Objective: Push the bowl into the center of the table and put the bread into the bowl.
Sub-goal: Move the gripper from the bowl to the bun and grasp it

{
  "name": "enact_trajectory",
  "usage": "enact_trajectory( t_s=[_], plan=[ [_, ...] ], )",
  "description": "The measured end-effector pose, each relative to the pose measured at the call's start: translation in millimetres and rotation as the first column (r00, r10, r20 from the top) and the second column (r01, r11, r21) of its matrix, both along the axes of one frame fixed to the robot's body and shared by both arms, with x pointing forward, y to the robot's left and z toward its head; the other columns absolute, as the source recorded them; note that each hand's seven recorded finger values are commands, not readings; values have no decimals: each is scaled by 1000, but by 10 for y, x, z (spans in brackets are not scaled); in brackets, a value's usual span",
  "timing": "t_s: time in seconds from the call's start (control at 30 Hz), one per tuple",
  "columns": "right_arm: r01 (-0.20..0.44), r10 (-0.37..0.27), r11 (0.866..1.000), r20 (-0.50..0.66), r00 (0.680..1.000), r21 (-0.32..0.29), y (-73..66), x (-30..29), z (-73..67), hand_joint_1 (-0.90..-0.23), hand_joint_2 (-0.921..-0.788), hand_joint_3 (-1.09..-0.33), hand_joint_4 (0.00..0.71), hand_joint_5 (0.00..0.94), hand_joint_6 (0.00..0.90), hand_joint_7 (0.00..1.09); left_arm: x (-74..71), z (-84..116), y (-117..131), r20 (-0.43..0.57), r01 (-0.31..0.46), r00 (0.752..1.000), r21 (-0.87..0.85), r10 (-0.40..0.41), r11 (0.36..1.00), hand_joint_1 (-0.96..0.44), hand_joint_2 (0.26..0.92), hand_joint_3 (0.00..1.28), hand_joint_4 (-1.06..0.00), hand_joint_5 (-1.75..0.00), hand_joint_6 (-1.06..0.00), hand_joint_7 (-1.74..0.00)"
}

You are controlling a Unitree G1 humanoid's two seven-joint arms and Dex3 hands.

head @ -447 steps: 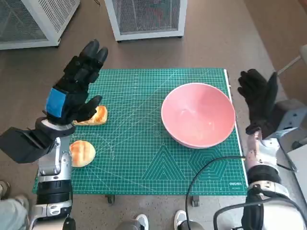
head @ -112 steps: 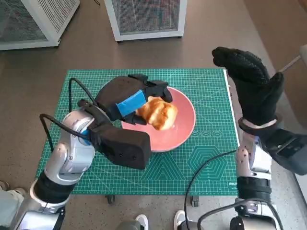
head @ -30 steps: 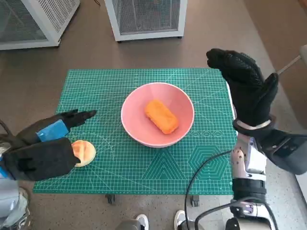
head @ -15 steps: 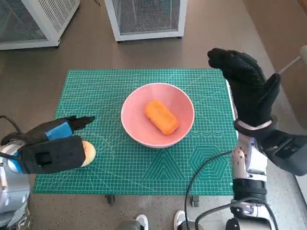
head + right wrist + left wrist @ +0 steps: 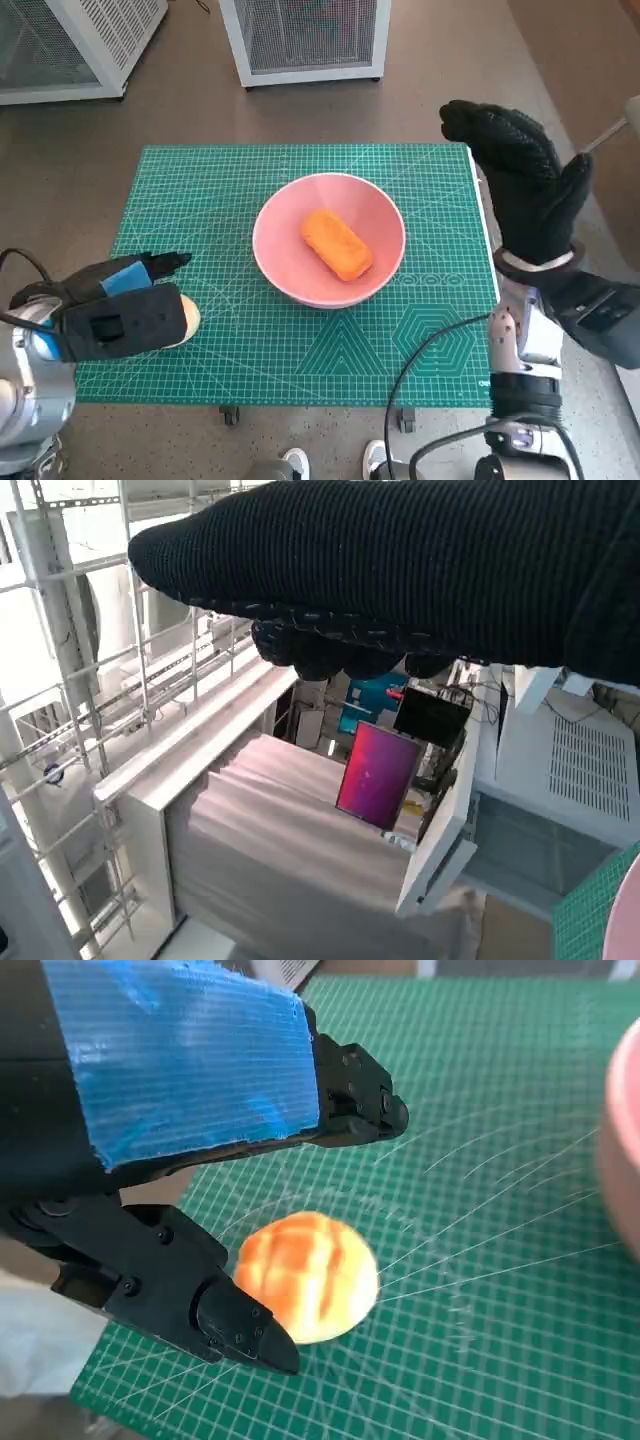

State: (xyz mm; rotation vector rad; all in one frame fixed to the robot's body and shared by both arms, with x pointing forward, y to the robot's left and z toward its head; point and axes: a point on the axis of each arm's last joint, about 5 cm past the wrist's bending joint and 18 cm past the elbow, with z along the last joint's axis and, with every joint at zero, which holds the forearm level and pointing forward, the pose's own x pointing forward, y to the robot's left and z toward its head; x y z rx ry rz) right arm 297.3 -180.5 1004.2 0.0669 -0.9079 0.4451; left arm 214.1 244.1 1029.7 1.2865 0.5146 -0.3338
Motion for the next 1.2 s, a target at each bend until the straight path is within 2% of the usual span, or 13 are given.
enact_trajectory(
  t_s=[0.23, 0.83, 0.9, 0.97, 1.03, 1.1, 1.2],
  plan=[
    [1, -1, 1000, 2, 1000, -2, -1, -1, 2, -660, -921, -750, 203, 1, 125, 240, 33, -121, 1, -31, -22, 999, 30, 23, 999, -216, 736, 6, -239, -24, -420, -40],
    [2, -2, 1000, 2, 1000, -5, -6, -1, 4, -656, -921, -749, 204, 1, 136, 229, 128, -415, -4, -68, -88, 993, 72, 93, 994, -62, 764, 12, -663, -111, -678, -90],
    [1, -1, 1000, 3, 1000, -5, -4, -1, 5, -655, -921, -750, 204, 1, 137, 227, 135, -430, -1, -59, -89, 994, 76, 94, 993, -19, 783, 13, -691, -284, -726, -154],
    [0, 0, 1000, 4, 1000, -6, -2, -2, 7, -655, -921, -750, 204, 1, 137, 226, 146, -449, 10, -45, -91, 994, 87, 96, 992, 21, 805, 13, -660, -587, -740, -296],
    [0, 0, 1000, 6, 1000, -6, -2, -2, 10, -655, -921, -750, 204, 1, 137, 225, 153, -469, 20, -34, -94, 995, 96, 98, 991, 26, 834, 20, -659, -796, -704, -521],
    [0, 1, 1000, 6, 1000, -7, -3, -3, 13, -655, -921, -750, 204, 1, 138, 224, 162, -493, 27, -18, -94, 995, 103, 96, 990, 11, 885, 37, -689, -1051, -675, -833],
    [-1, 1, 1000, 6, 1000, -7, -3, -4, 16, -655, -921, -749, 204, 1, 140, 223, 175, -530, 34, 10, -92, 996, 111, 92, 990, 5, 906, 44, -694, -1154, -677, -995]
  ],
)
